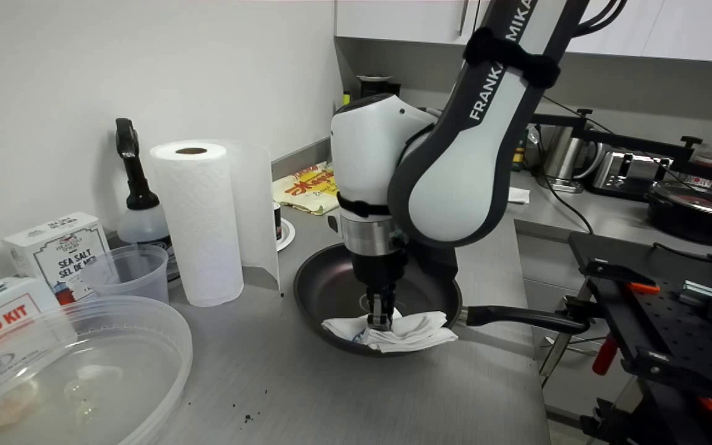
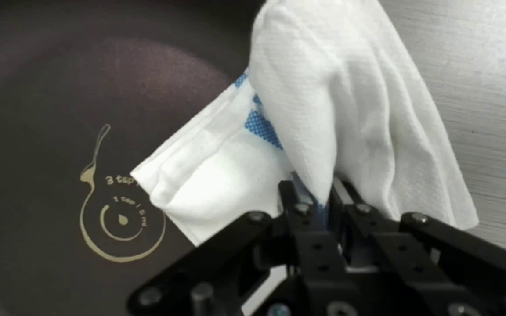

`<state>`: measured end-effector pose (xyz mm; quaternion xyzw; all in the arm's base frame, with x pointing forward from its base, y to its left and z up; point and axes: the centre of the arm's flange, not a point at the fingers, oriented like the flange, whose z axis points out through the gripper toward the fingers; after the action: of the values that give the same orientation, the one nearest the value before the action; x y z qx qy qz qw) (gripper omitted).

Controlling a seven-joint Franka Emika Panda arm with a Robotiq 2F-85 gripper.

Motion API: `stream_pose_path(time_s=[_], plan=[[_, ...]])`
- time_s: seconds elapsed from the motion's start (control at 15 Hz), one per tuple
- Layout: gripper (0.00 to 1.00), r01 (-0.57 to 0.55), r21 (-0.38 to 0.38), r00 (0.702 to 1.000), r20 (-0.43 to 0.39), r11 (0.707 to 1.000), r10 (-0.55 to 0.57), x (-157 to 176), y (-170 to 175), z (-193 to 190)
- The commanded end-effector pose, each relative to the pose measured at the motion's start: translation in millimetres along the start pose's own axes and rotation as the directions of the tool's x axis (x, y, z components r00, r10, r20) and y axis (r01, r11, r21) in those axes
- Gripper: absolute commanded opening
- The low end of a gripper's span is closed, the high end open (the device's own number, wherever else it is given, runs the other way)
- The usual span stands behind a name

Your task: Use the towel to wipe the pan

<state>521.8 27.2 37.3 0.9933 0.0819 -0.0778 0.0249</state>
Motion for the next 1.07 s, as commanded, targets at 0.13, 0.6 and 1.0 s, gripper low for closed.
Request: stream_pose_path(time_s=[0.13,0.6,1.0], plan=[[0.03,0.038,-0.078,0.997,-0.065,0.996,-0.043,7.7,3.5,18.3],[0.03,0.062,-0.191,0.989,-0.123,0.98,-0.086,13.6,41.5,34.1],[0.03,0.043,-0.303,0.984,-0.152,0.952,-0.093,3.6,84.6,48.2]])
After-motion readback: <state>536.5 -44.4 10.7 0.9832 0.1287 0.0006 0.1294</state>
